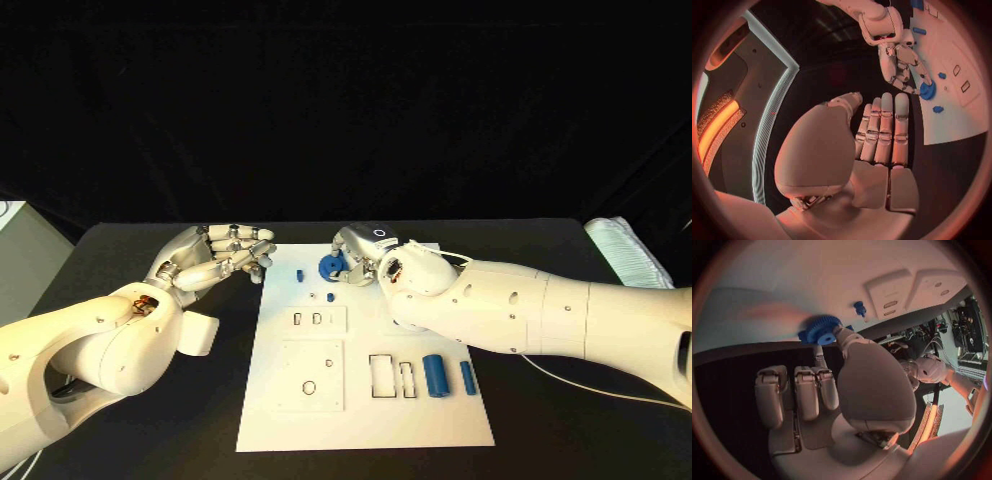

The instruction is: Assemble the parts on the task board

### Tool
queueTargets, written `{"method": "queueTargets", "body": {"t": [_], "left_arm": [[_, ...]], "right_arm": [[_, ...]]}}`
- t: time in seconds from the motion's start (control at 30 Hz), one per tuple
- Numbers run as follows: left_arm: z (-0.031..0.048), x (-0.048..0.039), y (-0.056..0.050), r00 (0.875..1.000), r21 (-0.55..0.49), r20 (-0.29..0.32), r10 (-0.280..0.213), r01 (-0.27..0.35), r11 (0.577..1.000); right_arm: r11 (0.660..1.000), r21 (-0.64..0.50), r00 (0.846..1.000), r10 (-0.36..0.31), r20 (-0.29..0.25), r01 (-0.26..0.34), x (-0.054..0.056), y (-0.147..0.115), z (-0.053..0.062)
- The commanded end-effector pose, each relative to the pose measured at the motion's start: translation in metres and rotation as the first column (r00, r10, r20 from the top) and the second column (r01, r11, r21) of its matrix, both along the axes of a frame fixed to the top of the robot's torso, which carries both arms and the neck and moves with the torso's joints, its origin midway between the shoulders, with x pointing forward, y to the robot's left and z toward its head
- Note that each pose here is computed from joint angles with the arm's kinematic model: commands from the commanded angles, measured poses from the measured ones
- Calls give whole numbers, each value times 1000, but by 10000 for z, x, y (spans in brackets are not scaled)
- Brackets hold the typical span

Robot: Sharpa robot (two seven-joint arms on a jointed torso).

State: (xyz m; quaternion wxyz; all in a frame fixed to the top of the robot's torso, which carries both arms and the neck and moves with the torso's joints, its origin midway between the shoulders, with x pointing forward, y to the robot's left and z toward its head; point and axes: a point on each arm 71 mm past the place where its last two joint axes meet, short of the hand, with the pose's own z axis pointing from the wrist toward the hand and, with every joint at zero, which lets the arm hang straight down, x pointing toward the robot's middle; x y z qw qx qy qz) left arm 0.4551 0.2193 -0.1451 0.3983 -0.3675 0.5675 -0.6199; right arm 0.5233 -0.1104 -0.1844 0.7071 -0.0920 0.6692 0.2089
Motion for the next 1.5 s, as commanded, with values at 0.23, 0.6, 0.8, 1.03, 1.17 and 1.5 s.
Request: {"method": "queueTargets", "body": {"t": [0.23, 0.6, 0.8, 1.03, 1.17, 1.5], "left_arm": [[16, -6, -16, 1000, -4, 6, -17, 17, 1000], [15, -4, -10, 1000, -2, 5, -15, 15, 1000], [14, -3, -5, 1000, -1, 5, -13, 13, 1000], [14, -2, 0, 1000, 0, 5, -11, 11, 1000], [14, -1, 5, 1000, 1, 6, -10, 10, 1000], [13, 1, 22, 1000, 3, 6, -6, 6, 1000]], "right_arm": [[1000, 5, 999, 20, -33, -19, -13, 33, -34], [1000, -15, 997, 15, -75, -17, -9, -8, -69], [1000, -23, 997, 1, -83, -3, 1, -56, -80], [1000, -17, 997, -16, -69, 15, 8, -113, -72], [1000, -14, 998, -21, -64, 20, 5, -140, -70], [998, 57, 1000, -20, -2, 20, -86, -291, 8]]}}
